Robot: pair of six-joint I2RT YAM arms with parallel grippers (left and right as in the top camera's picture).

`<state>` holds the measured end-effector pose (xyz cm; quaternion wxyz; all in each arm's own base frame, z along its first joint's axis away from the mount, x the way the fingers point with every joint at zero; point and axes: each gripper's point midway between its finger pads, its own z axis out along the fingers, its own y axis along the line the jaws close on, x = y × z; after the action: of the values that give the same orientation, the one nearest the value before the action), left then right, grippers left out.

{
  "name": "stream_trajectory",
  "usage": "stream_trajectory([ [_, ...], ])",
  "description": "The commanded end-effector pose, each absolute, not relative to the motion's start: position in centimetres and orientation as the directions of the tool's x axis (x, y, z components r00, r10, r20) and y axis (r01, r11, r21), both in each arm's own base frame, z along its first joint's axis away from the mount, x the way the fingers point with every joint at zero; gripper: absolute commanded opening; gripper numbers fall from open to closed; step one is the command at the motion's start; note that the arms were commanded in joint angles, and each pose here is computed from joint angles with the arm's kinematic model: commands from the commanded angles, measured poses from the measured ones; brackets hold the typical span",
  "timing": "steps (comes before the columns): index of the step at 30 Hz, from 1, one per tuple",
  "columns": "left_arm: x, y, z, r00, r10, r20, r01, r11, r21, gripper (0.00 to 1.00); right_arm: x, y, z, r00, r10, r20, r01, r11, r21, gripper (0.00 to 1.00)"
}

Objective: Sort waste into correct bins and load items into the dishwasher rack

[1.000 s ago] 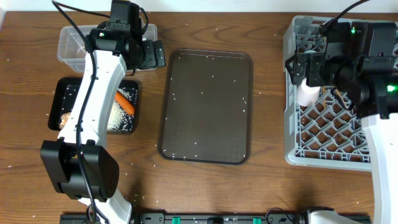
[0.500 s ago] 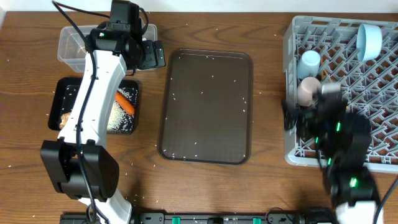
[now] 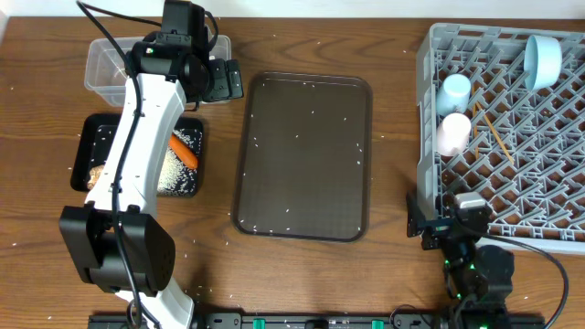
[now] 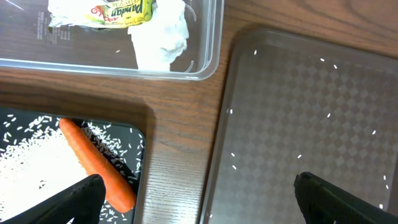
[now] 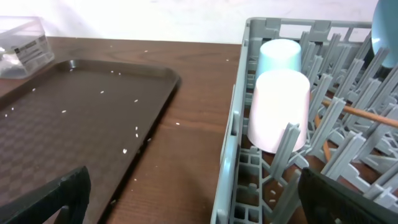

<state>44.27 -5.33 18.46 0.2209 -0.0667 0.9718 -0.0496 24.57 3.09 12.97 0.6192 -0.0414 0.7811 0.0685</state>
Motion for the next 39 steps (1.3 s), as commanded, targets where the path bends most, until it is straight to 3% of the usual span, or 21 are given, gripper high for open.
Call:
stream_trajectory([
  [1, 44.0, -5.1, 17.9, -0.899, -0.164, -0.406, -0.123, 0.985, -0.125, 0.98, 24.6, 2.9, 13.7, -0.188, 0.045, -0.981, -0.137, 0.988, 0.071, 0.99],
  [13, 44.0, -5.1, 17.9, -0.899, -0.164, -0.406, -0.123, 0.985, -0.125, 0.98, 24.5, 2.5, 15.9, -0.072, 0.040, -0.997, -0.124, 0.991, 0.049, 0.99],
  [39, 44.0, -5.1, 17.9, -0.899, -0.164, -0.406, -0.123, 0.985, -0.125, 0.98, 24.5, 2.1, 15.8, -0.069, -0.004, -0.998, -0.101, 0.995, 0.003, 0.99],
])
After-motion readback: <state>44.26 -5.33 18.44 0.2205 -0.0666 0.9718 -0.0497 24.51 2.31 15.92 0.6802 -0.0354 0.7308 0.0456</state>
